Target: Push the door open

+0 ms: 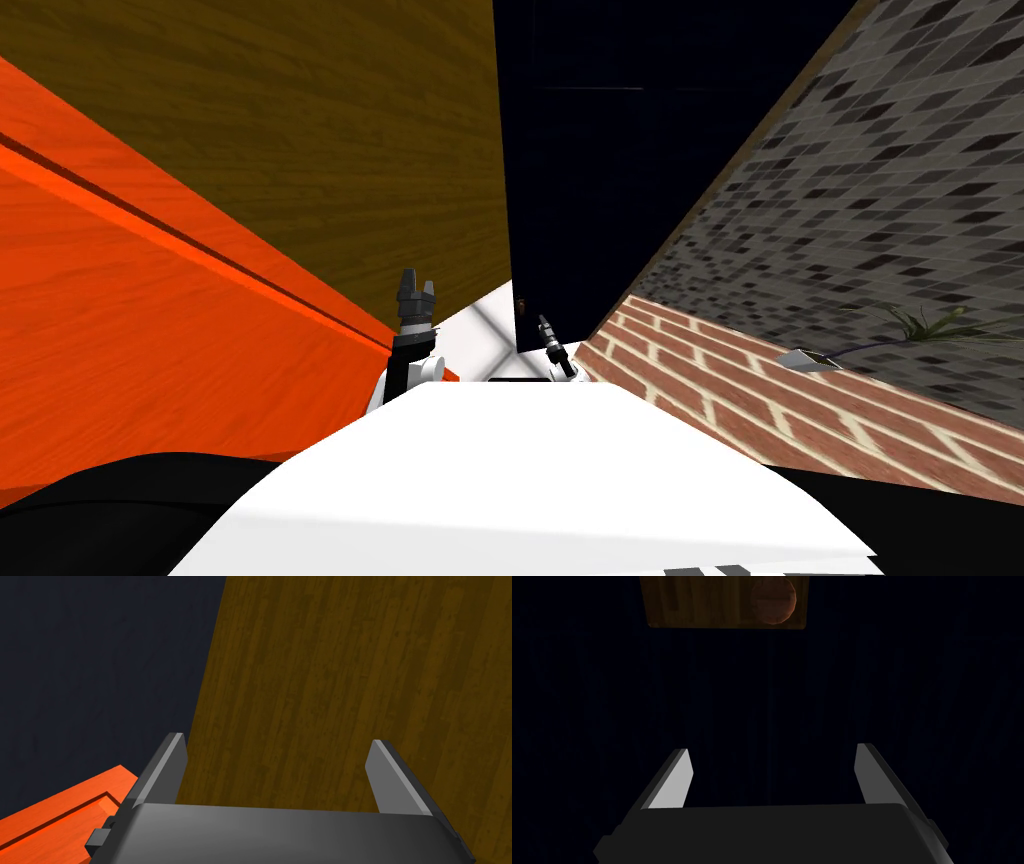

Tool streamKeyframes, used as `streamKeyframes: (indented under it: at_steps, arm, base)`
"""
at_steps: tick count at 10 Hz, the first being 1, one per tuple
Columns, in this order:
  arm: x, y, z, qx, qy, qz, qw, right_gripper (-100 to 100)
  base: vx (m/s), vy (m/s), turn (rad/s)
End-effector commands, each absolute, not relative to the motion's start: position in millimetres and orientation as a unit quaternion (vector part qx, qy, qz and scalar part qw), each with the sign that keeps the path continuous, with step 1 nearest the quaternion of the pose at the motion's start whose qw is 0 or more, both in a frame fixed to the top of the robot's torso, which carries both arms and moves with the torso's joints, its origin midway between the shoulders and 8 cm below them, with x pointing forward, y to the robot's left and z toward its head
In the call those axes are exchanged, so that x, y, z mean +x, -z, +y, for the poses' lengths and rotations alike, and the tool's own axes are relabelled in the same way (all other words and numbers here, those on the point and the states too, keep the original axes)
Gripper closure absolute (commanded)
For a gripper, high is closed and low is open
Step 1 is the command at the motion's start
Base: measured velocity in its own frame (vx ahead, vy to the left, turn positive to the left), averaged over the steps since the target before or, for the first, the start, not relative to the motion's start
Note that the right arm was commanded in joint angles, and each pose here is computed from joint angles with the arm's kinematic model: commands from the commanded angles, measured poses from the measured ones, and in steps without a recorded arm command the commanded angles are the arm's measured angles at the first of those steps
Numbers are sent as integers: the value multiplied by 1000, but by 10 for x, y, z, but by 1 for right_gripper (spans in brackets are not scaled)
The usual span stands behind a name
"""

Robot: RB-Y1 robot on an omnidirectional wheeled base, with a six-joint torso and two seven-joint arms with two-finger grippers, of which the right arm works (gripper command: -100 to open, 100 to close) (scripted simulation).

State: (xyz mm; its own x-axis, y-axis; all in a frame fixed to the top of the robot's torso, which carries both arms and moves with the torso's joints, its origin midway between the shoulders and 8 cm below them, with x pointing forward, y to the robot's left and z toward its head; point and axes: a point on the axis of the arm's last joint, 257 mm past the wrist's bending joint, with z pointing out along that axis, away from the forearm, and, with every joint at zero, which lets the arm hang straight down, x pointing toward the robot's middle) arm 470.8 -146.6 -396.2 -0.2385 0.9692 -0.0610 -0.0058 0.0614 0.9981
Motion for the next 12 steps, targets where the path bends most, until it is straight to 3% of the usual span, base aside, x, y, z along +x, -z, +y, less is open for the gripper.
streamKeyframes:
  at_steps: [1, 8, 9, 12]
  arm:
    - [4708, 3959, -1508, 420, -538, 572, 455, -100]
    - [4674, 3928, -1328, 429, -550, 558, 450, -100]
    - [4674, 3928, -1328, 429, -550, 558, 450, 100]
    - [4674, 3928, -1328, 429, -550, 558, 450, 100]
  base:
    - [216, 46, 21]
    - [171, 89, 17]
    - [-12, -8, 14]
    - [-16, -14, 9]
